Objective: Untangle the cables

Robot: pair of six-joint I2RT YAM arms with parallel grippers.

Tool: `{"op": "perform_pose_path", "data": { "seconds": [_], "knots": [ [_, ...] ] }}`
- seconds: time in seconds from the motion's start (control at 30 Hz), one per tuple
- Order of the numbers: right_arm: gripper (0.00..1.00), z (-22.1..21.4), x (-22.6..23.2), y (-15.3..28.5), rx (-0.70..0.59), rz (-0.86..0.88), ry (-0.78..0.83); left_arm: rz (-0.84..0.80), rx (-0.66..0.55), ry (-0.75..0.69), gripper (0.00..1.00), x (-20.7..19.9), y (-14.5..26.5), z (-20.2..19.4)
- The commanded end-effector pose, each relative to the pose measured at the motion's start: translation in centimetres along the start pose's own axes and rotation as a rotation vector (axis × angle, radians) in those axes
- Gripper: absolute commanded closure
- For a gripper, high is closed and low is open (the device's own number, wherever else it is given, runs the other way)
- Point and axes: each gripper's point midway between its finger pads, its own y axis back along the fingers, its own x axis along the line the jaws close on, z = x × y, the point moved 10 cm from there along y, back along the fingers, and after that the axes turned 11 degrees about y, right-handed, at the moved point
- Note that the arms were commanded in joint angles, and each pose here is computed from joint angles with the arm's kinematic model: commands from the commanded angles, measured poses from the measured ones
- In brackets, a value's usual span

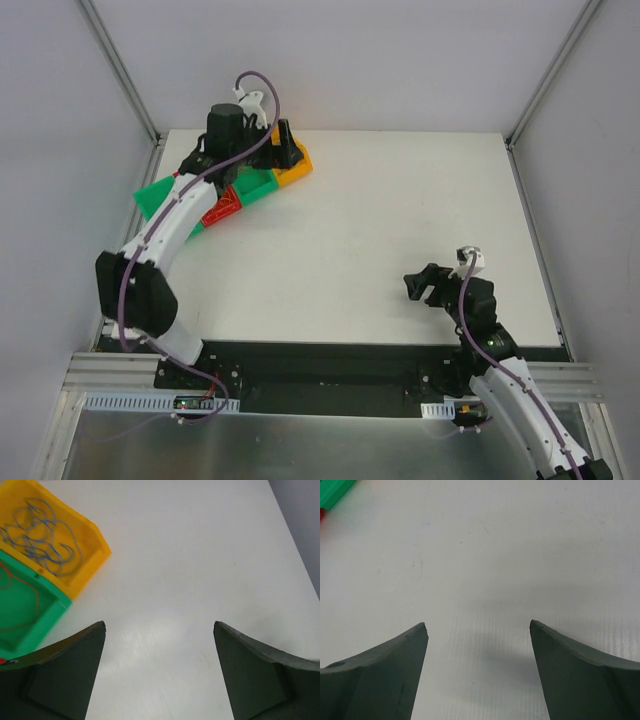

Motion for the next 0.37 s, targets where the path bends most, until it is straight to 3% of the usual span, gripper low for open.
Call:
{"op": "perform_pose_path", "data": {
  "seconds": [0.0, 0.13, 0.33],
  "knots": [
    [0.13, 1.6, 0.5, 0.4, -0.089, 0.038, 0.021, -0.177, 0.115, -0.028, 0.11, -3.1, 6.6, -5.7],
    [0.11, 2.0, 0.6, 1.0, -0.137, 0.055, 0.031, -0.234, 0.129, -0.083, 0.1, -2.5, 12.8, -10.7],
    [0.02, 4.3, 1.4, 3.4, -0.278, 0.106, 0.021, -0.256, -0.045, -0.172, 0.02, -0.9, 20.6, -14.8]
  ]
}}
